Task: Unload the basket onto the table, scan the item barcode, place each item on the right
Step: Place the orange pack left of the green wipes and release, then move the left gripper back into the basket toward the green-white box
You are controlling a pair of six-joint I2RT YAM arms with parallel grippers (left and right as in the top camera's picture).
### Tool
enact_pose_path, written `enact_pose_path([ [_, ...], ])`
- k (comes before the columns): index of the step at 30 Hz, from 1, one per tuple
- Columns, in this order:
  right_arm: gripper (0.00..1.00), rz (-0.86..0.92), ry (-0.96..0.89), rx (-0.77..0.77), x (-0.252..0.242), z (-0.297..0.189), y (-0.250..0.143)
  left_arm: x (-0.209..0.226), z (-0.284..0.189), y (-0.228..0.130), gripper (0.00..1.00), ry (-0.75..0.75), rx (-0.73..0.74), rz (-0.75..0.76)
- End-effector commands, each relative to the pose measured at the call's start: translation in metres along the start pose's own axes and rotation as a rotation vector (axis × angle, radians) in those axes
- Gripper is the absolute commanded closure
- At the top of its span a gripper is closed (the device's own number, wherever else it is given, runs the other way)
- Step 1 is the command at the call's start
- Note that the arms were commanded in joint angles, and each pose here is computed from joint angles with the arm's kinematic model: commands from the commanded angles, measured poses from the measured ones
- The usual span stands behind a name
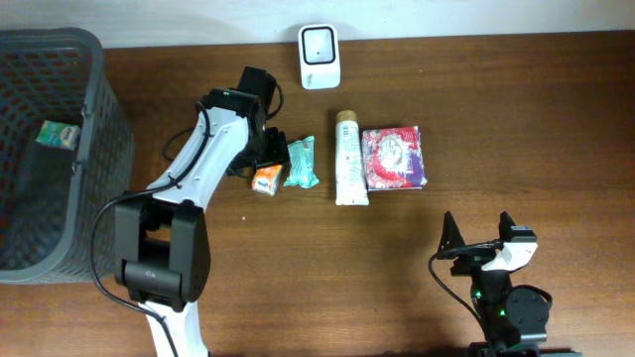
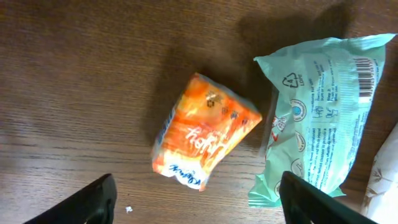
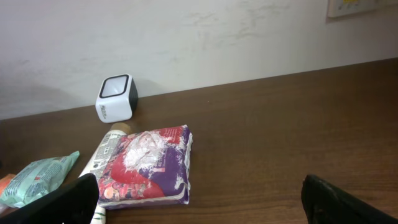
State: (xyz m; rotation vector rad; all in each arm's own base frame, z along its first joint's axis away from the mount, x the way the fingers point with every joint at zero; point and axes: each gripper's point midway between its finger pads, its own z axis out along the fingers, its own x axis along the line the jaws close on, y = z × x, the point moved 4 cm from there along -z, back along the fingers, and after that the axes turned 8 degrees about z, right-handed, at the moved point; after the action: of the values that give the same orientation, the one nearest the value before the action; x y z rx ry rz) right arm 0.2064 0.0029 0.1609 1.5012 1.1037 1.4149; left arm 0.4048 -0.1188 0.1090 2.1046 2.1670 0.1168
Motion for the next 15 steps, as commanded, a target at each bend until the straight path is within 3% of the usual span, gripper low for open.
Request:
enact_pose_path([
  [1,0.01,0.004,-0.017,-0.001,-0.003,0.000,-0.001,0.003,0.003,-0.001,0.19,0.021,0.010,0.003],
  [4,0.01,0.004,-0.016,-0.001,-0.003,0.000,-0.001,0.005,-0.026,0.005,0.19,0.011,-0.025,-0.005],
  [9,0.01,0.004,-0.017,-0.001,-0.003,0.000,-0.001,0.011,-0.127,0.017,0.18,-0.040,-0.245,0.009],
  [15,0.01,0.004,-0.017,-0.001,-0.003,0.000,-0.001,0.036,-0.211,-0.007,0.18,0.028,-0.452,-0.023],
])
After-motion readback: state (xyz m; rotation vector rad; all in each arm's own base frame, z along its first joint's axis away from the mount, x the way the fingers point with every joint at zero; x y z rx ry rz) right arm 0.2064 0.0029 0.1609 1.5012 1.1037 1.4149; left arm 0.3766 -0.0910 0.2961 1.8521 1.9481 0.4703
